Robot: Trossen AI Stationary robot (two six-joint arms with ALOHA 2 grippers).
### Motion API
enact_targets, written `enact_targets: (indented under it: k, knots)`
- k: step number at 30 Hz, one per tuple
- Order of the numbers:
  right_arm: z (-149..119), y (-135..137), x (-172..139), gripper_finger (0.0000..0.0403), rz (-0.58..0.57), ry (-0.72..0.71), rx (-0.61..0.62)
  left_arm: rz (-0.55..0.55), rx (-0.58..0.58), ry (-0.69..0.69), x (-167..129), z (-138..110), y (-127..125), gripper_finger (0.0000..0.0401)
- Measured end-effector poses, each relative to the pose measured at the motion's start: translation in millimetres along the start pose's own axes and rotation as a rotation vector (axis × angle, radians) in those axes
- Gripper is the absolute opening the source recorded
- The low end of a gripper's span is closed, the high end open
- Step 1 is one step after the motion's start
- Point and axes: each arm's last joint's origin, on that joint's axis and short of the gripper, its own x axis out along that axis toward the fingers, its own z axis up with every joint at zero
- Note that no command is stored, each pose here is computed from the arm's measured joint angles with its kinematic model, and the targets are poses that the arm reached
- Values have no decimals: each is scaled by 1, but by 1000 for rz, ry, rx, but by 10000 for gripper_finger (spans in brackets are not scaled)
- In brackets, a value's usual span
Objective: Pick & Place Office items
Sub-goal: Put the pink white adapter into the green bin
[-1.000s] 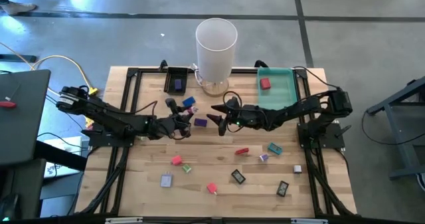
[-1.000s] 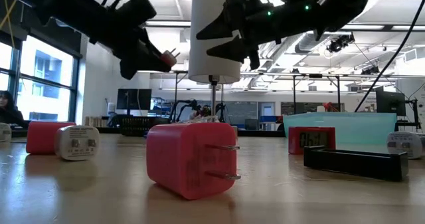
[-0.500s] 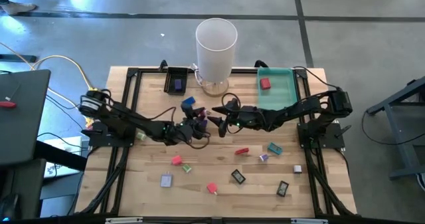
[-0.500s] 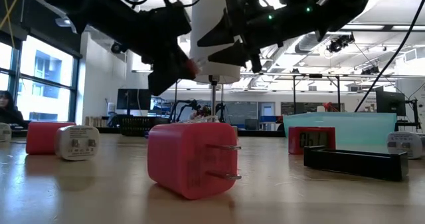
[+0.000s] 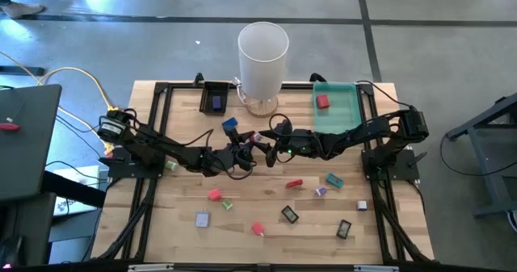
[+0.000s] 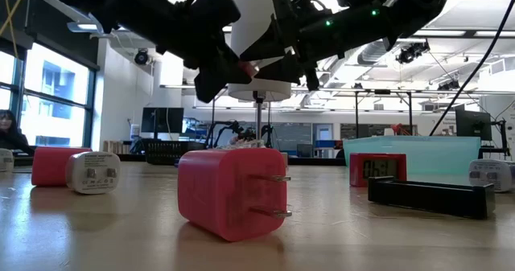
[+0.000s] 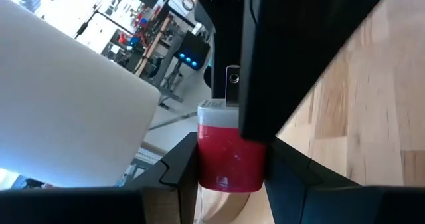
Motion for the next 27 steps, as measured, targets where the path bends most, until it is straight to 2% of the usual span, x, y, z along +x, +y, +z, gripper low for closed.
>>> enact_targets:
  k: [10,16,27]
  knots:
    - [2,-4,1,227,-10,-4,4,15,0,-14,1,5,3,121]
    - [4,-9,3,227,-12,-8,54,26,-9,-16,2,10,6,121]
    - [5,-9,3,227,-6,-3,63,2,6,3,8,5,0,121]
